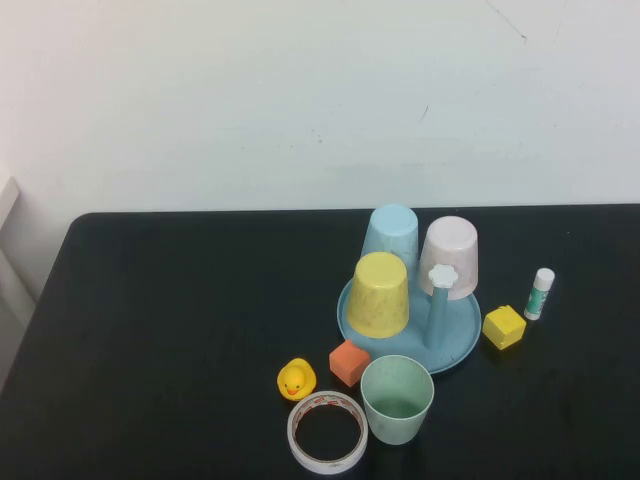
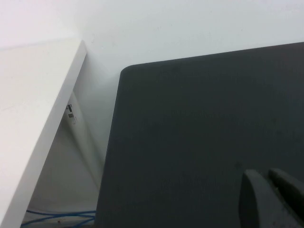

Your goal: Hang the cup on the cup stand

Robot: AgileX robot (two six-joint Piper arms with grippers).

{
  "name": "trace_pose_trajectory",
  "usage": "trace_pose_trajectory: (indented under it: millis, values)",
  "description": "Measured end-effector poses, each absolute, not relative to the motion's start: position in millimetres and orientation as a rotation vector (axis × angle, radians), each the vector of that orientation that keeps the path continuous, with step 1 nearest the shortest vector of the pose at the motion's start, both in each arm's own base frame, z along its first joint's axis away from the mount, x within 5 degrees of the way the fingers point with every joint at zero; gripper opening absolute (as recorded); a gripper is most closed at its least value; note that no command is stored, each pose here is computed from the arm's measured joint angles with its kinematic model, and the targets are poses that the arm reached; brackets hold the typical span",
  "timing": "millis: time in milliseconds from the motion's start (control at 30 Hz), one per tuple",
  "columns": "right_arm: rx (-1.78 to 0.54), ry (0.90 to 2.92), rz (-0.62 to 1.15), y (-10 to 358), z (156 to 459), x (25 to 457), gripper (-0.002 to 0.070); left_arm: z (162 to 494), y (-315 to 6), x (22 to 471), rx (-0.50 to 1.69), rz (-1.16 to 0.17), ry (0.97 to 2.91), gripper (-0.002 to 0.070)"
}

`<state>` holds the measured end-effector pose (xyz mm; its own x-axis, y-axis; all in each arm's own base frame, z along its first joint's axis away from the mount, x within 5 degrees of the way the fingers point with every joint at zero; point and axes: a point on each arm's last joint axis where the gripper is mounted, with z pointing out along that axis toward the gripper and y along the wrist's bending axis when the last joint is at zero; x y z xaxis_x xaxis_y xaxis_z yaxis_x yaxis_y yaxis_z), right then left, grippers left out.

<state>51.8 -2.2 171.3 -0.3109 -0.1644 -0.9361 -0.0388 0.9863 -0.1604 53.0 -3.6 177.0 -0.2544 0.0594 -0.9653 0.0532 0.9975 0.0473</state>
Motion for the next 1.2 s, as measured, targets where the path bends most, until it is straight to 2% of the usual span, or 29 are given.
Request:
trace_pose_trajectory:
  millis: [1200]
  values:
    - [-0.178,1.884,-0.177,-4.0,171.4,51.8,-0.0001,176.8,-3.3,53.0,0.089,0.015,1.831,-0.0002]
